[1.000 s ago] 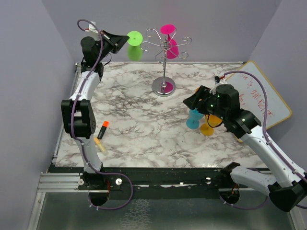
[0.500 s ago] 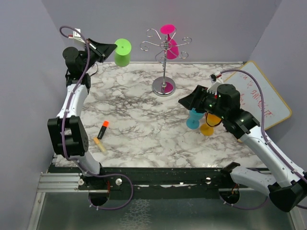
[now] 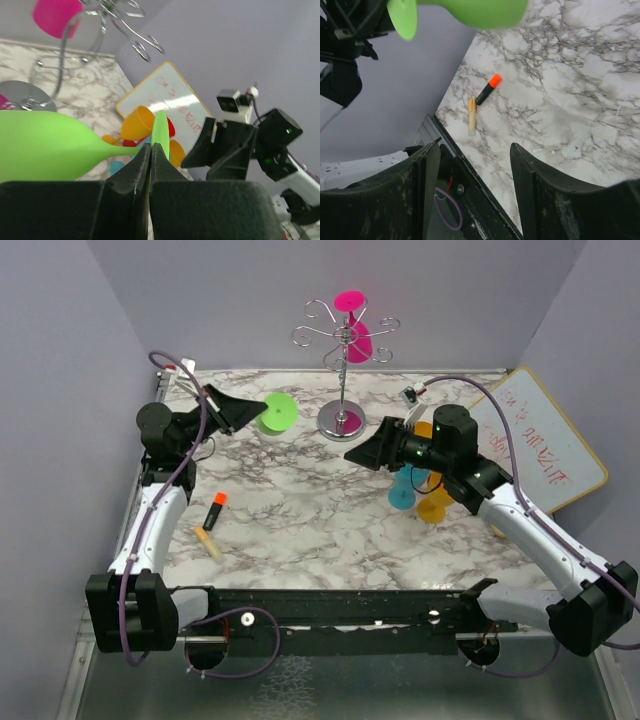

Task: Take the wine glass off the wine glass rack
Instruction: Place the wine glass at the center of the board.

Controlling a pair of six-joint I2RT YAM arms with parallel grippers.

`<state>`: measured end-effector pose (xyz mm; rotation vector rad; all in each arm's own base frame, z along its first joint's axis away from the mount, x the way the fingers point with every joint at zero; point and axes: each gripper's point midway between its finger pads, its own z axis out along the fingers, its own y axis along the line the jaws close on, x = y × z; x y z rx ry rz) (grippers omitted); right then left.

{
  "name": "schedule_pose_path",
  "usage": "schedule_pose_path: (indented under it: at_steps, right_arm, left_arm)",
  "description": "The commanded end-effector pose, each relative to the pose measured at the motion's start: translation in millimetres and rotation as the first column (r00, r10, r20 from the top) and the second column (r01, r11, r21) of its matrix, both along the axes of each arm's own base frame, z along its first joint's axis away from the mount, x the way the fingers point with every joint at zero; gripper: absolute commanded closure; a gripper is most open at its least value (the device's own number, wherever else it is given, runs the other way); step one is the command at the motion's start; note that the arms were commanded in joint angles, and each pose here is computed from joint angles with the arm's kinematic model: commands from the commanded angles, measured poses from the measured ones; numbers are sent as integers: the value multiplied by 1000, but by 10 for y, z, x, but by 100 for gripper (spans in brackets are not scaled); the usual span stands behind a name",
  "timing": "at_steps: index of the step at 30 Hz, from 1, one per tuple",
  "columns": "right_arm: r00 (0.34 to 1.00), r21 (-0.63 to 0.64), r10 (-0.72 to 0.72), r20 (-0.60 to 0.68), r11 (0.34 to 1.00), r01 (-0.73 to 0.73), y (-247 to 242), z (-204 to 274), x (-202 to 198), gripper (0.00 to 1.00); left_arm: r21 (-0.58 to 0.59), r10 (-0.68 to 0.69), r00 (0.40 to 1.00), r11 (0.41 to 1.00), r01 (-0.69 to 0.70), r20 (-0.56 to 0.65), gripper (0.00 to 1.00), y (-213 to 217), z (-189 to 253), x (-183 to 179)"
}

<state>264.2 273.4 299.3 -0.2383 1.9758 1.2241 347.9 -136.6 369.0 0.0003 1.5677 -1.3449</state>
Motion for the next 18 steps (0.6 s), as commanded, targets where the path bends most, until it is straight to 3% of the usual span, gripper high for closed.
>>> schedule_pose_path:
  at_steps: [1,12,18]
  right_arm:
    - [995,84,101,14,991,-101,181,225,-18,37]
    - [981,186,195,13,963,-194,366,315,-34,37]
    - [979,184,204,13,962,-203,386,318,-19,41]
  left_arm:
    - [53,-219,975,975,218,31,100,-536,-154,-480]
    - [58,-363,931,931,361,27,100,-914,-158,-756]
    - [65,-371,928,927,369,25,100,-937,-212,-778]
